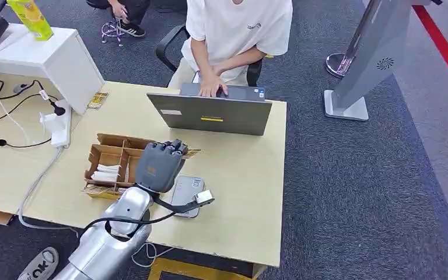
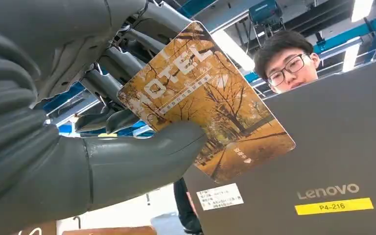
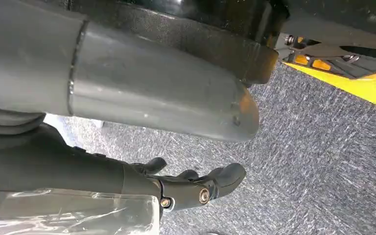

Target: Pass the card to the sensor for recognition and then transmit it.

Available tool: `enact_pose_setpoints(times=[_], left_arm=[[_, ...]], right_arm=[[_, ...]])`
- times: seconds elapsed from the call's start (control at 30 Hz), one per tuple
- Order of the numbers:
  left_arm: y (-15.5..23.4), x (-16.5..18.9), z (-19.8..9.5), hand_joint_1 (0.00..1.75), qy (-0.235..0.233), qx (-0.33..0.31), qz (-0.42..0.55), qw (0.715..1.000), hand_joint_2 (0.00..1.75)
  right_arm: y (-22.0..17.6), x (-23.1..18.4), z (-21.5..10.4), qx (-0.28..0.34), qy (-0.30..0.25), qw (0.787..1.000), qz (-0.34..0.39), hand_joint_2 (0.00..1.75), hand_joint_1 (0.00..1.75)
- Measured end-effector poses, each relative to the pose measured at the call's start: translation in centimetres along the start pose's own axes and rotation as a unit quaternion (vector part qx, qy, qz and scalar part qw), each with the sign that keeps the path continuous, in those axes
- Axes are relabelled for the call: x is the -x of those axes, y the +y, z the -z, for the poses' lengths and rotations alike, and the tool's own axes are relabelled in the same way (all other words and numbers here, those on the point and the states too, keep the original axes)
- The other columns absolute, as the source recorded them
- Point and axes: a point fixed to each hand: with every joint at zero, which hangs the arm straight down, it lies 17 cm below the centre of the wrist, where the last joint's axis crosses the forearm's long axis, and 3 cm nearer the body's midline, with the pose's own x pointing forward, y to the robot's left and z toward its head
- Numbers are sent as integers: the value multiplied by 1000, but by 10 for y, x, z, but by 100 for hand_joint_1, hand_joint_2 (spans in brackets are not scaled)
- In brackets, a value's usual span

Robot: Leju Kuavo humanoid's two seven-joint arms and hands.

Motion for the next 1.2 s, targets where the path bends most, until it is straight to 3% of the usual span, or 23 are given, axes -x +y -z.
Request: enact_pose_setpoints(times=[0.13, 0.27, 0.57, 1.2], left_arm=[[-8, 0, -4, 175, 4, 17, 0, 1000, 175], [-44, 10, -16, 175, 32, 101, 7, 994, 175], [-90, 12, -43, 175, 44, 190, -14, 981, 175], [-105, 1, -58, 175, 39, 219, -40, 974, 175]], right_arm=[[0, 0, 0, 0, 0, 1000, 0, 0, 0], [0, 0, 0, 0, 1, 1000, 1, 0, 0], [0, 1, 0, 0, 3, 1000, 2, 0, 0], [0, 0, 0, 0, 2, 1000, 1, 0, 0]])
